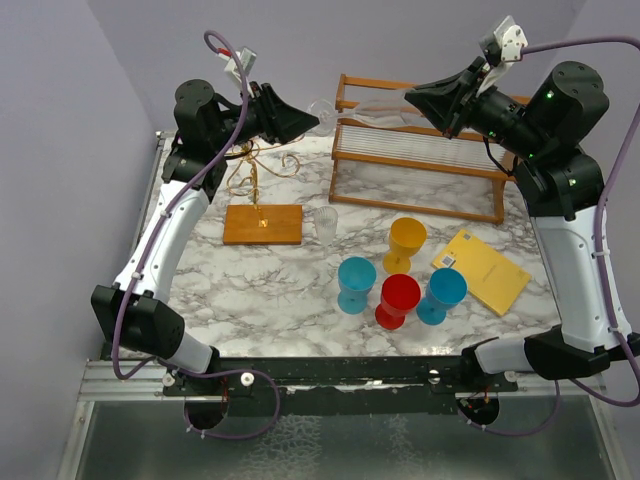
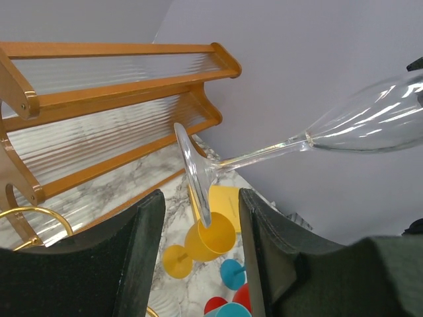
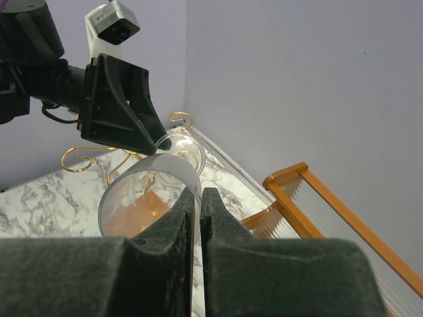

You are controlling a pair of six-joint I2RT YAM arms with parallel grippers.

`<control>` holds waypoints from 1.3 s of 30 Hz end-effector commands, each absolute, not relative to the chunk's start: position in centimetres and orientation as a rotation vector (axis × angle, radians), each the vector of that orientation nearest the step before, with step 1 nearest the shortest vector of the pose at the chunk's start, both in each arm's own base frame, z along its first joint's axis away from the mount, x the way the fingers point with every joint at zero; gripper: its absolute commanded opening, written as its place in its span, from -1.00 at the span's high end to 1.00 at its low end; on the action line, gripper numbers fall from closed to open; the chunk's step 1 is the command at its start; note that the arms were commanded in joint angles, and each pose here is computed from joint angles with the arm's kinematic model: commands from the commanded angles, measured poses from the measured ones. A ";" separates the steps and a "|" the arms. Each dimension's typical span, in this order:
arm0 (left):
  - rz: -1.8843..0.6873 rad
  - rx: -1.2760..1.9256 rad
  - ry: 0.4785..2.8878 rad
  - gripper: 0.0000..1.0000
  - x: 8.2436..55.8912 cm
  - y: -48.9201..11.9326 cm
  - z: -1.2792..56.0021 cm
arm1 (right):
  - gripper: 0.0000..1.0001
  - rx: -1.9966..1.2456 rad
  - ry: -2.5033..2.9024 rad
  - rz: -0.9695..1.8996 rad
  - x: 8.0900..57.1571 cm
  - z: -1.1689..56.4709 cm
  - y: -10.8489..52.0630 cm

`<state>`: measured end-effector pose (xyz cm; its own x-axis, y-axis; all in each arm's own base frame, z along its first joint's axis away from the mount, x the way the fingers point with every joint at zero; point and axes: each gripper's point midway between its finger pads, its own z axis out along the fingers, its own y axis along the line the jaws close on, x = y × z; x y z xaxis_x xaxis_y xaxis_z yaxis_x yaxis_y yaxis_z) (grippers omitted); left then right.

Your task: Place the wine glass upside down on the wine glass rack

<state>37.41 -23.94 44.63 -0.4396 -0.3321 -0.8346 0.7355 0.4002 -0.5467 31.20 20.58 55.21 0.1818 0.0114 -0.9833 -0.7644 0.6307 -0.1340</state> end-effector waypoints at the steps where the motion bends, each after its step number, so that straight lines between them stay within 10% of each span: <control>1: -1.292 0.406 1.564 0.06 36.5 -24.3 45.6 | 0.98 -0.757 1.190 0.653 29.4 57.5 20.9; 20: -1.313 0.426 1.532 1.00 36.5 -24.7 45.7 | 0.97 -0.779 1.198 0.639 29.7 56.5 21.0; 30: -1.166 0.429 1.493 1.00 37.1 -21.8 47.0 | -0.19 -0.747 1.244 0.447 31.7 54.8 18.9; 39: -0.909 0.298 1.435 1.00 39.1 -12.5 49.8 | -0.47 -0.717 1.281 0.247 32.4 54.3 16.1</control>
<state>40.75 -16.27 44.61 -0.3161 -0.3711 -0.8731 0.6816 0.5513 -0.4811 32.72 18.42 53.42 0.2560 -0.1388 -0.9567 -0.6538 0.7040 -0.2771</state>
